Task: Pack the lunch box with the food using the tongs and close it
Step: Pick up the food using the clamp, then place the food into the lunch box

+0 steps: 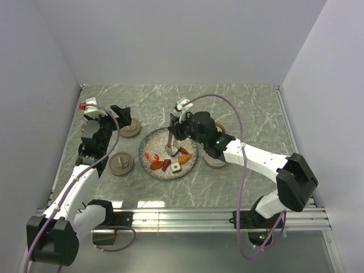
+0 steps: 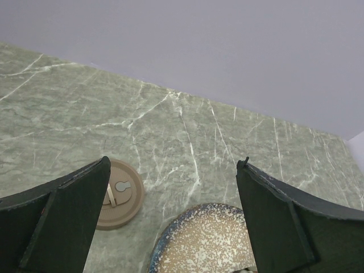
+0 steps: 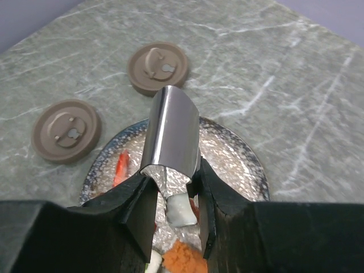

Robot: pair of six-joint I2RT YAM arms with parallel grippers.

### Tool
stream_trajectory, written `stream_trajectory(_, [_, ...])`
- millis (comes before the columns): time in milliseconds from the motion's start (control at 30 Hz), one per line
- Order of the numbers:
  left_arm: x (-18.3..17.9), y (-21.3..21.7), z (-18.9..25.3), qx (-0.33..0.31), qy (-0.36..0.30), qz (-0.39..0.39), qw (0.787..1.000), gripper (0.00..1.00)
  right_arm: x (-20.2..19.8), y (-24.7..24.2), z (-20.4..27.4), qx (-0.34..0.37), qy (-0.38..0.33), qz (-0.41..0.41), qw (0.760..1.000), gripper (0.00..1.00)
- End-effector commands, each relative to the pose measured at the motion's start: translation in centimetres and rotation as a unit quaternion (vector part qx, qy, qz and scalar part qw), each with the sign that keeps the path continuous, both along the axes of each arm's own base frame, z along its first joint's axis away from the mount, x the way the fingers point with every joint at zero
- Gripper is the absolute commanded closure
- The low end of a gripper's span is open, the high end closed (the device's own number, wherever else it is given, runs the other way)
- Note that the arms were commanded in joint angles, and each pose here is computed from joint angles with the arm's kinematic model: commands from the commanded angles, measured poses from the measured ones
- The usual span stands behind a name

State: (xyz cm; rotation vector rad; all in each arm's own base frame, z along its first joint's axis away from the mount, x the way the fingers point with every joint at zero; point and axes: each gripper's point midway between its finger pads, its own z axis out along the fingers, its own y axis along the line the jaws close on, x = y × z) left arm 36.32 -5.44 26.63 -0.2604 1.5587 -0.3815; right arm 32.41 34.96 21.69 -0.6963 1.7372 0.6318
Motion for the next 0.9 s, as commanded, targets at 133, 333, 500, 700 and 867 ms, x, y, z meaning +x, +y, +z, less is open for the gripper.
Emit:
stream_trajectory(133, [0.0, -0.1, 2.0, -0.007, -0.032, -0.003, 0.999, 0.01, 0.7, -5.2, 10.9, 0.039, -0.116, -0.099, 0.988, 0.80])
stream_trajectory(333, [0.0, -0.2, 2.0, -0.007, -0.033, -0.005, 0.999, 0.01, 1.2, -10.9, 12.4, 0.034, -0.135, -0.186, 0.973, 0.80])
stream_trajectory(500, [0.0, -0.3, 1.9, -0.009, -0.031, -0.010, 0.999, 0.00, 2.8, -16.0, 11.9, 0.040, -0.129, -0.254, 0.958, 0.80])
stream_trajectory(700, [-0.1, -0.3, 2.0, -0.009, -0.033, -0.008, 0.999, 0.01, 4.4, -18.2, 10.3, 0.026, -0.113, -0.287, 0.951, 0.80])
stream_trajectory(867, [0.0, -0.3, 2.0, -0.009, -0.031, -0.009, 0.999, 0.01, 5.6, -18.3, 8.9, 0.018, -0.101, -0.294, 0.950, 0.80])
